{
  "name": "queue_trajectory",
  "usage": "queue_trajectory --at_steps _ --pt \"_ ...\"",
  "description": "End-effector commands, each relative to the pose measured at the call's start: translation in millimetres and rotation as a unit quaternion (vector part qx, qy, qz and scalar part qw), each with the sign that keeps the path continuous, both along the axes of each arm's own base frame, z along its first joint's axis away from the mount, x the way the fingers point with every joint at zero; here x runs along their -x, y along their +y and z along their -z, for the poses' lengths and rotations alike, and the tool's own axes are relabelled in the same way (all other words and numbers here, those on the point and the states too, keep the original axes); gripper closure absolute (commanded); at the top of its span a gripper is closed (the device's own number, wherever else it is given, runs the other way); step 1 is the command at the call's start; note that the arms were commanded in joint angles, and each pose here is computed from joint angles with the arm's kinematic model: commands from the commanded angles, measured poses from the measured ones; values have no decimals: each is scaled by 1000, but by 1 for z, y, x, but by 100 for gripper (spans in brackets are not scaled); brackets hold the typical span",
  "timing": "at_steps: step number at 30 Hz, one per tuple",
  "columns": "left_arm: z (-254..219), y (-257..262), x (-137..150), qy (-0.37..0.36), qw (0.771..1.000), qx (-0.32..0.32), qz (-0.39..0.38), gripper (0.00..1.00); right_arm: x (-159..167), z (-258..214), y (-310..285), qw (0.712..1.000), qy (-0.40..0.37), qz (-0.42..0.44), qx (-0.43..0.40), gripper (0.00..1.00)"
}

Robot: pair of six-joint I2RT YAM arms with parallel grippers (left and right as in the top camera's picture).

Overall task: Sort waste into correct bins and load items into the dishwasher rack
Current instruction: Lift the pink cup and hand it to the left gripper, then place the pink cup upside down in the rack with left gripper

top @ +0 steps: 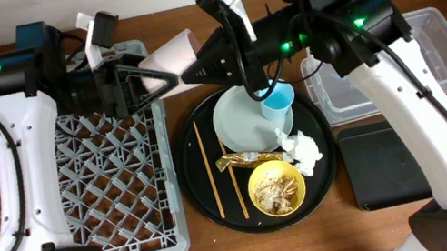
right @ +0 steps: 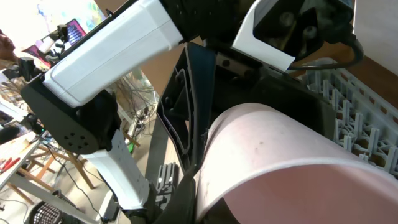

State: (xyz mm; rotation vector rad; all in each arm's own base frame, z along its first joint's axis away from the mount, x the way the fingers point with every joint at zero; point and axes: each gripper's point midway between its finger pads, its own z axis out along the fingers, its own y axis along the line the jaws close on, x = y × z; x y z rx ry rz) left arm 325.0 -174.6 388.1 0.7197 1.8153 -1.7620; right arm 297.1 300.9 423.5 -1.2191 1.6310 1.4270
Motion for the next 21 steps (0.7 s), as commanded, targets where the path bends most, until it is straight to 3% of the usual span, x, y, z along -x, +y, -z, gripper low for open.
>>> queue_trajectory --at_steps 1,4,10,15,17,18,21 --pt "-27 3 19 -46 999 15 -2 20 3 -4 -1 1000 -7 -12 -10 96" --pt "-40 3 33 -69 997 18 -2 27 2 -5 -1 1000 -10 -11 -11 96" --pt "-58 3 56 -106 994 12 -2 27 -2 -7 -4 1000 -17 -6 -14 96" --pt "-53 1 60 -109 994 -11 -3 30 -2 -7 -4 1000 -18 -6 -15 95" --pt "-53 -1 61 -110 994 -11 0 36 -2 -7 -4 1000 -18 -6 -15 82" --pt "-52 0 61 -110 994 -12 0 41 -2 -7 -4 1000 -18 -6 -15 71" --pt "-46 2 57 -115 993 -32 -7 51 -6 -7 -7 1000 -18 0 -15 55"
